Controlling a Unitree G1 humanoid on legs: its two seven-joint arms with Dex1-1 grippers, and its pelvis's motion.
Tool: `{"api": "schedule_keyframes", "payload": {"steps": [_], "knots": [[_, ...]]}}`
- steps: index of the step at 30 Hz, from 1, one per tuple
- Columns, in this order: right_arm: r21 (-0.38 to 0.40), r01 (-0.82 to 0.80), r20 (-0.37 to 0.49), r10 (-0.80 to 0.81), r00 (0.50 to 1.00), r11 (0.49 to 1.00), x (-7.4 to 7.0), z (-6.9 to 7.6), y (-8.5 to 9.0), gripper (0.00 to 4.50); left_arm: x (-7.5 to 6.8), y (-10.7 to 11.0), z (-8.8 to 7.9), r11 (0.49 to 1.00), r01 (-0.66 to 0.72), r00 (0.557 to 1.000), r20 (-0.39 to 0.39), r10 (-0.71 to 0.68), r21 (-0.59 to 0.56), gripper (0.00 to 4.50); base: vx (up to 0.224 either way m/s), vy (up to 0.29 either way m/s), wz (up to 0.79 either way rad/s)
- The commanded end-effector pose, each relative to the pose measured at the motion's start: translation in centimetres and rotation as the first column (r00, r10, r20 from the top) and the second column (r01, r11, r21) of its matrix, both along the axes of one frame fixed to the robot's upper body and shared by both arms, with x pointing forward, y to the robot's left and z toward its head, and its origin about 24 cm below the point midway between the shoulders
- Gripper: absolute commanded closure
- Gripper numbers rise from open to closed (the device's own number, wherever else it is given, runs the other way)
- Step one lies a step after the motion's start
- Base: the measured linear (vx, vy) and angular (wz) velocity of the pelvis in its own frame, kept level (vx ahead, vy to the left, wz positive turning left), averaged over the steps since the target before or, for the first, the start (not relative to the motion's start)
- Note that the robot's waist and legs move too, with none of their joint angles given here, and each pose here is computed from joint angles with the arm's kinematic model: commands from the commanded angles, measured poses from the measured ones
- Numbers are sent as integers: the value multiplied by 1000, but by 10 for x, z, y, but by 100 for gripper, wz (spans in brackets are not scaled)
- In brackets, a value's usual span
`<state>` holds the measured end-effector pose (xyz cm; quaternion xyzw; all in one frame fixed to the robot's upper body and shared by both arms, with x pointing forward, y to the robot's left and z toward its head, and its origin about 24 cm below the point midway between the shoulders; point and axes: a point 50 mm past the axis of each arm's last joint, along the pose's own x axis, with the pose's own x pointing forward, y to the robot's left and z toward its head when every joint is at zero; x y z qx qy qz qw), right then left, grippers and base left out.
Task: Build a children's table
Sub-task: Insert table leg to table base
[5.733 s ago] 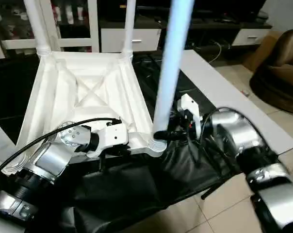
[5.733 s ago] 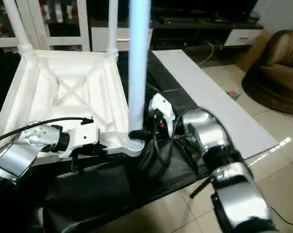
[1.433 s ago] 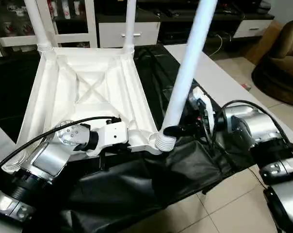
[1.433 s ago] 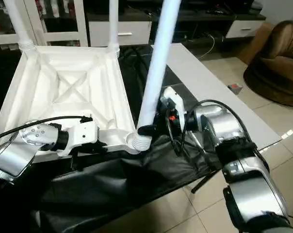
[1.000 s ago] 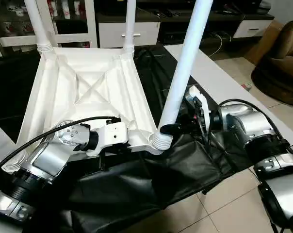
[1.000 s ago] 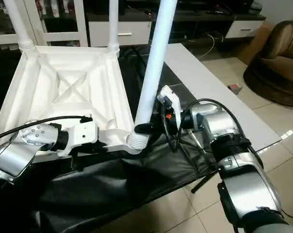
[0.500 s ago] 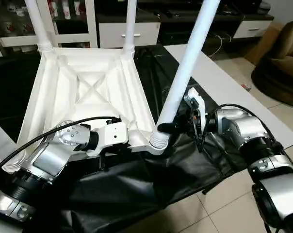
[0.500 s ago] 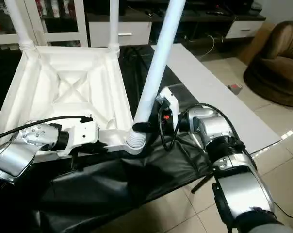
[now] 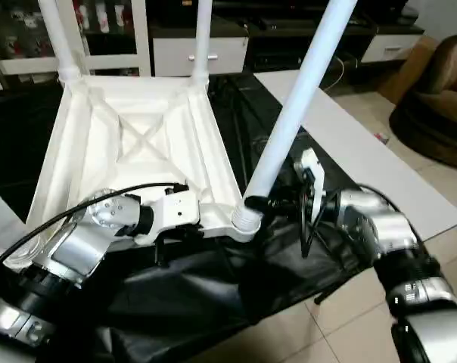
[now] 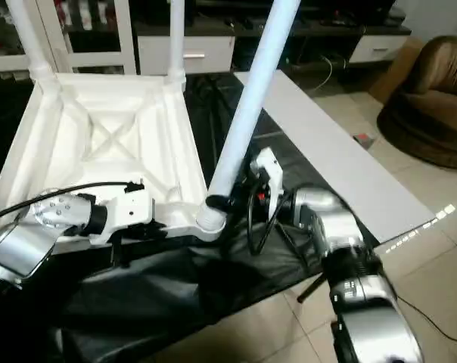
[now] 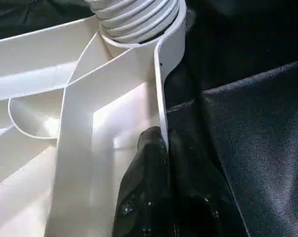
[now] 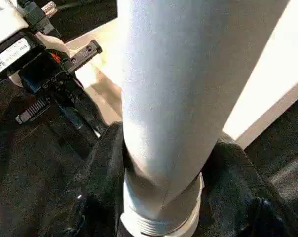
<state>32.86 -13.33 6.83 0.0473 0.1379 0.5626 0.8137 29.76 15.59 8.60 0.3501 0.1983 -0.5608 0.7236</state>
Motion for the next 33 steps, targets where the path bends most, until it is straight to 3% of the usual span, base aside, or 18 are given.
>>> {"api": "schedule_keyframes", "payload": {"steps": [1, 13, 18, 19, 24, 25, 33], "knots": [[-159, 54, -87, -68, 994, 986, -20, -42, -13, 265, -4, -7, 0, 998, 55, 998, 3, -55, 6, 450, 0, 0, 0], [-92, 184, -63, -191, 980, 979, -29, -44, -20, 265, -3, -8, 0, 998, 56, 998, 3, -56, 6, 450, 0, 0, 0], [-166, 109, -63, -121, 991, 980, -38, -50, -19, 265, -4, -8, -1, 998, 61, 998, 0, -61, 8, 450, 0, 0, 0], [-217, 56, -63, -71, 995, 975, -39, -50, -19, 265, -3, -8, -1, 998, 63, 998, -1, -63, 11, 450, 0, 0, 0], [-265, 6, -61, -23, 998, 964, -40, -50, -19, 265, -3, -8, -1, 998, 64, 998, -1, -64, 13, 450, 0, 0, 0], [-305, -38, -64, 19, 998, 952, -40, -49, -19, 265, -4, -8, -1, 998, 66, 998, -2, -66, 16, 450, 0, 0, 0], [-346, -49, -84, 21, 996, 937, -35, -50, -16, 265, -4, -7, -1, 997, 69, 998, -5, -68, 21, 450, 0, 0, 0]]}}
